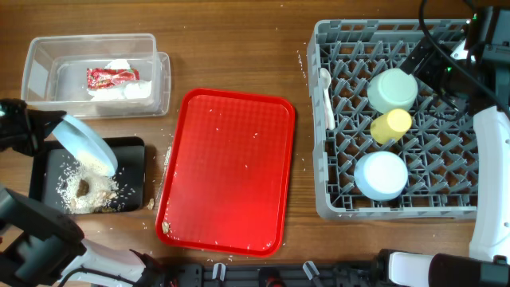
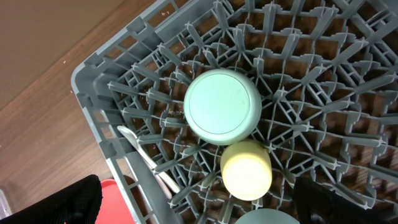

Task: Sort waste into correct bins and load items into the dishwasher rack
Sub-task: 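Tilt the plate with the left gripper to dump food onto the black tray, then carry the empty plate back and set it on the red tray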

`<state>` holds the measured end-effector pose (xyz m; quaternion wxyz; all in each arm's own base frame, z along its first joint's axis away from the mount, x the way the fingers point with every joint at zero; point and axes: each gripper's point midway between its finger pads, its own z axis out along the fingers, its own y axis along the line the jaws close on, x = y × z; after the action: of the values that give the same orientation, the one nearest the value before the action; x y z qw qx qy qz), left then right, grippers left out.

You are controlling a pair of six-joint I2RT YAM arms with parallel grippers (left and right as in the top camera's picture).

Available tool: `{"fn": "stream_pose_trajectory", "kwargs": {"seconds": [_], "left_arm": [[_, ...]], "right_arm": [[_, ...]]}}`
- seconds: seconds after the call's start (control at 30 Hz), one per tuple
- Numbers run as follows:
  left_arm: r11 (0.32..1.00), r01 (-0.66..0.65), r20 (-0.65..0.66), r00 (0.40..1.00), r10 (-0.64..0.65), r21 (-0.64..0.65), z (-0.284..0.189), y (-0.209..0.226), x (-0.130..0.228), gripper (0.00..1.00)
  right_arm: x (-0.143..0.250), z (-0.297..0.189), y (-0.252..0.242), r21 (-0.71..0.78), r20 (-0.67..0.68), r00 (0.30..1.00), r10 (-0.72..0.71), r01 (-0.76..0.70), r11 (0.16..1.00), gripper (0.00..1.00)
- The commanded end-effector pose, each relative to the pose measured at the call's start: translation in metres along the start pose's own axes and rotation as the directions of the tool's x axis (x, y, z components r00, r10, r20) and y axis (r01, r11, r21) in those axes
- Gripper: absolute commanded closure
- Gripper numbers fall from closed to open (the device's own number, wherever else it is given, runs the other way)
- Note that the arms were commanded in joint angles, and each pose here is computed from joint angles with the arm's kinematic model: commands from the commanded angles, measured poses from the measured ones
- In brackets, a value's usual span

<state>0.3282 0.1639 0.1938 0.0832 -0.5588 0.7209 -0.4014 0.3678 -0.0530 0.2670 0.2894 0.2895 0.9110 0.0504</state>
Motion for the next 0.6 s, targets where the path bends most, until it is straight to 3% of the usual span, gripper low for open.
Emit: {"fn": "stream_pose_trajectory", "kwargs": {"seconds": [0.0,0.27,0.57], "left_arm": [[0.988,-0.079,-0.063,0.994,0.088,0.135,-0.015,-0.019,0.018,0.96],[0.975,-0.097,-0.073,0.991,0.114,0.2,-0.023,-0.023,0.02,0.96],[0.976,-0.116,-0.031,0.992,0.123,0.185,-0.024,-0.018,0.004,0.96]], "right_arm": [[-0.002,-0.002,-0.002,0.012,0.012,1.0,0.0,-0.001,1.0,0.0],[-0.002,-0.002,-0.002,0.012,0.012,1.0,0.0,-0.001,1.0,0.0],[-0.002,-0.002,-0.002,0.012,0.012,1.0,0.0,-0.001,1.0,0.0]]}}
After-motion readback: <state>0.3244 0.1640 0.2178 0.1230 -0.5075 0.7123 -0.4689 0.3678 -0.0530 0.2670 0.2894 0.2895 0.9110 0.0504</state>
